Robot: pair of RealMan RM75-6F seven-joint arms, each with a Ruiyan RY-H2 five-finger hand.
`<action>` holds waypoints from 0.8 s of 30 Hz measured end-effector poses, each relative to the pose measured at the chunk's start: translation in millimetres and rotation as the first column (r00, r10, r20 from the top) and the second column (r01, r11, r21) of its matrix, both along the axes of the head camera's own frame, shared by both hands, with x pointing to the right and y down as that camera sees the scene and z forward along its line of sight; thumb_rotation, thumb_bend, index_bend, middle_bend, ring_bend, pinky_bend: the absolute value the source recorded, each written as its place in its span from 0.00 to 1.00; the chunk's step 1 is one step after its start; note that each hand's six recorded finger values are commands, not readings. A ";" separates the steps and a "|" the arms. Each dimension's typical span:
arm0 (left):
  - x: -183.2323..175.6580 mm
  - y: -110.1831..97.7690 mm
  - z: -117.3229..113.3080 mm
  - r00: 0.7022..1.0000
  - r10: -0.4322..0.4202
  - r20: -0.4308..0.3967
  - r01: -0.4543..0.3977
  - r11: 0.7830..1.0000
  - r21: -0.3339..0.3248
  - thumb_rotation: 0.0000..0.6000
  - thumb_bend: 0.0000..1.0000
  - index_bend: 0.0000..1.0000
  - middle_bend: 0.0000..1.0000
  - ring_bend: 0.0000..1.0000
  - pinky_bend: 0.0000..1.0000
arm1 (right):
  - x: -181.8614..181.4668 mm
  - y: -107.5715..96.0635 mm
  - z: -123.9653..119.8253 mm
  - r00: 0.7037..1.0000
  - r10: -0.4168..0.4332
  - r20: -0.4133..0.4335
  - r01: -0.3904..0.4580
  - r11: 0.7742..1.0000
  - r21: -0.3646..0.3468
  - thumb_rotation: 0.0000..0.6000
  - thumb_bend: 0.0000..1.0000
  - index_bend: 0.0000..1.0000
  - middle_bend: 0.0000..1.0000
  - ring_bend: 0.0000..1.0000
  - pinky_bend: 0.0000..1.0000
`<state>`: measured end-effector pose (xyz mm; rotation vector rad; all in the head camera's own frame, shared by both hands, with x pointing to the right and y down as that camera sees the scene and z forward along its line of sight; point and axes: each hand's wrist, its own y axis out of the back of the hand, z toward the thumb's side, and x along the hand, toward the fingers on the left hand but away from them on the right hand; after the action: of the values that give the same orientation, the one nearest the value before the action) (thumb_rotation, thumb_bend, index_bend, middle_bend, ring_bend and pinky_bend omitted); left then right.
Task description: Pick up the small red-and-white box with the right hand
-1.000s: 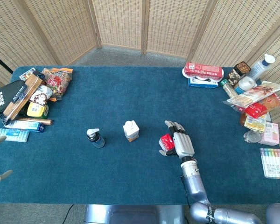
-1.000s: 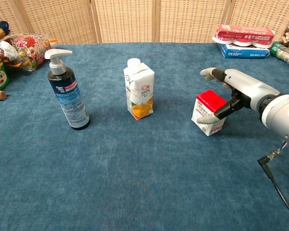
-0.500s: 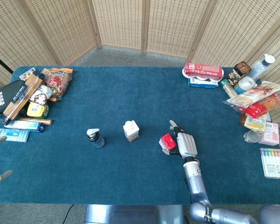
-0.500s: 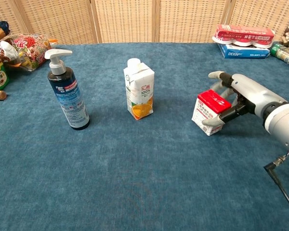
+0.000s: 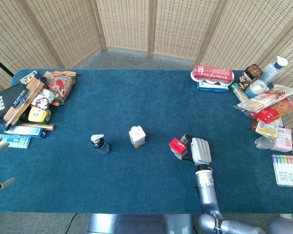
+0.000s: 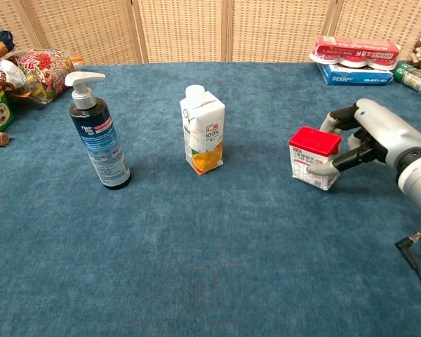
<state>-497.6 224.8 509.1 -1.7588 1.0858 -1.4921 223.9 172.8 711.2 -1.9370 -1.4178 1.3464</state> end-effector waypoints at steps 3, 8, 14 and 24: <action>0.1 0.2 -0.8 1.000 0.000 -0.002 0.000 1.000 0.003 1.00 0.00 0.16 0.00 0.00 0.00 | 2.0 -1.6 -4.6 1.000 0.008 0.006 -0.008 1.000 0.014 1.00 0.10 0.58 0.91 0.88 1.00; 0.0 0.2 -1.6 1.000 0.000 -0.007 0.000 1.000 0.003 1.00 0.00 0.16 0.00 0.00 0.00 | 3.8 -5.8 -18.0 1.000 0.013 0.021 -0.014 0.999 0.048 1.00 0.10 0.59 0.91 0.88 1.00; 1.2 0.7 -3.5 1.000 0.006 -0.020 -0.005 1.000 0.006 1.00 0.00 0.16 0.00 0.00 0.00 | 3.6 -18.2 -51.6 0.998 0.015 0.057 -0.022 0.991 0.131 1.00 0.11 0.59 0.92 0.88 1.00; 1.7 2.1 -7.8 0.999 0.012 -0.039 -0.011 1.000 0.012 1.00 0.00 0.16 0.00 0.00 0.00 | -13.8 -54.7 -138.9 0.991 -0.021 0.131 -0.021 0.951 0.308 1.00 0.11 0.59 0.92 0.89 1.00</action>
<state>-495.9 226.8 501.3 -1.7900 1.1003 -1.4468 210.1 118.1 572.3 -1.8432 -1.5829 0.9402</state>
